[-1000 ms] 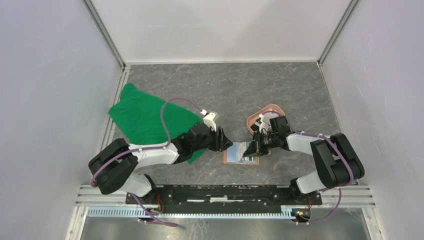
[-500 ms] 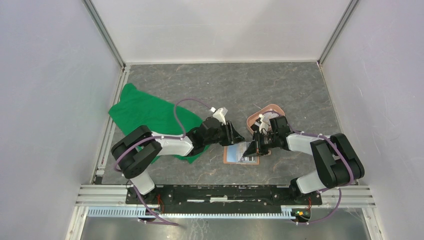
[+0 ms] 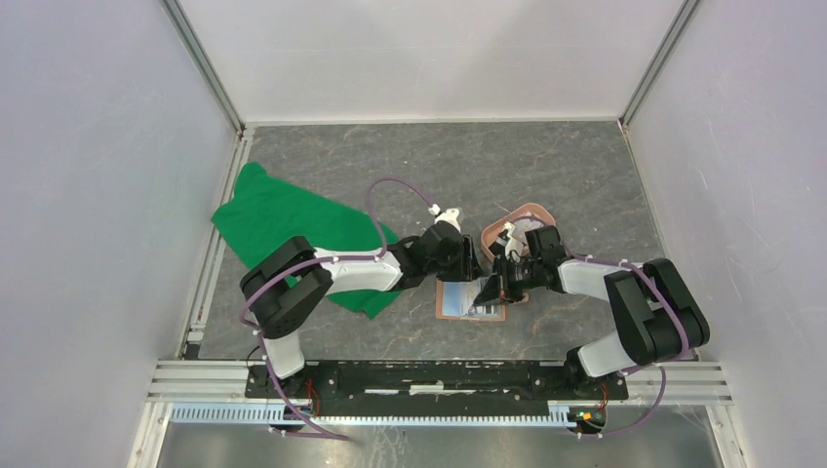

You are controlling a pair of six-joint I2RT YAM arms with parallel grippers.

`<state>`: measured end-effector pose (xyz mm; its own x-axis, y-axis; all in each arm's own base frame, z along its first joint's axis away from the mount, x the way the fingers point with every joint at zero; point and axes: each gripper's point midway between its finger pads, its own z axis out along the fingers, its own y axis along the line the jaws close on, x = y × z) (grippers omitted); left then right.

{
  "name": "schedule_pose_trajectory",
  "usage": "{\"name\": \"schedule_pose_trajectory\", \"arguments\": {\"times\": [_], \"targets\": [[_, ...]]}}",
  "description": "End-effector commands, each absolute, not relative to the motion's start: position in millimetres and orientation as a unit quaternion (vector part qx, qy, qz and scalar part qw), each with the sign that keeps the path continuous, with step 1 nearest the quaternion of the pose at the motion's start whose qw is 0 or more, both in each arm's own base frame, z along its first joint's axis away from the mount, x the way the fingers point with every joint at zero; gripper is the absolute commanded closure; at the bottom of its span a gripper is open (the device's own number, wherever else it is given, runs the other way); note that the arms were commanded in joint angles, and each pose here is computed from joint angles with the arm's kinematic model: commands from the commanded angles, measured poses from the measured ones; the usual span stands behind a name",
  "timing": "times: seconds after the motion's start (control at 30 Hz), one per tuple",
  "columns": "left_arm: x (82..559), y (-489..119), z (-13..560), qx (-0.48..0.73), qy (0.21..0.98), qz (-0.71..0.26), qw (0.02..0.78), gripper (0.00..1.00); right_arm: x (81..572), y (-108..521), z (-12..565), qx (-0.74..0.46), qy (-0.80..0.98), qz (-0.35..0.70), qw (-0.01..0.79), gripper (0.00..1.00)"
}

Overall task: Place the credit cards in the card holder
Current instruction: Insert the credit card into the card holder.

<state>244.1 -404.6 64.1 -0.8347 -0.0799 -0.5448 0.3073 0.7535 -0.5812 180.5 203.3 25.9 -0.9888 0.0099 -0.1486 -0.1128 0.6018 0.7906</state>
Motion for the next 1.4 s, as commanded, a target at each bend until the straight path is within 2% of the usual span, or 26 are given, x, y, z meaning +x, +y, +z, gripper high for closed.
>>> {"name": "schedule_pose_trajectory", "arguments": {"times": [0.0,0.5,0.83,1.37], "targets": [[250.1,-401.0,56.5,0.098,0.903,-0.29,0.303,0.42,184.0,199.5,17.0,-0.039,0.903,0.42,0.078,0.88],[250.2,-405.1,48.1,0.125,0.911,-0.242,0.311,0.38,184.9,199.4,17.6,-0.038,0.903,0.42,0.079,0.88],[248.3,-401.9,41.8,0.147,0.915,-0.19,0.323,0.41,183.9,199.4,17.6,-0.039,0.903,0.42,0.079,0.87],[246.6,-394.2,37.4,0.17,0.916,-0.161,0.326,0.44,189.1,197.2,26.7,-0.061,0.901,0.416,0.112,0.58]]}}
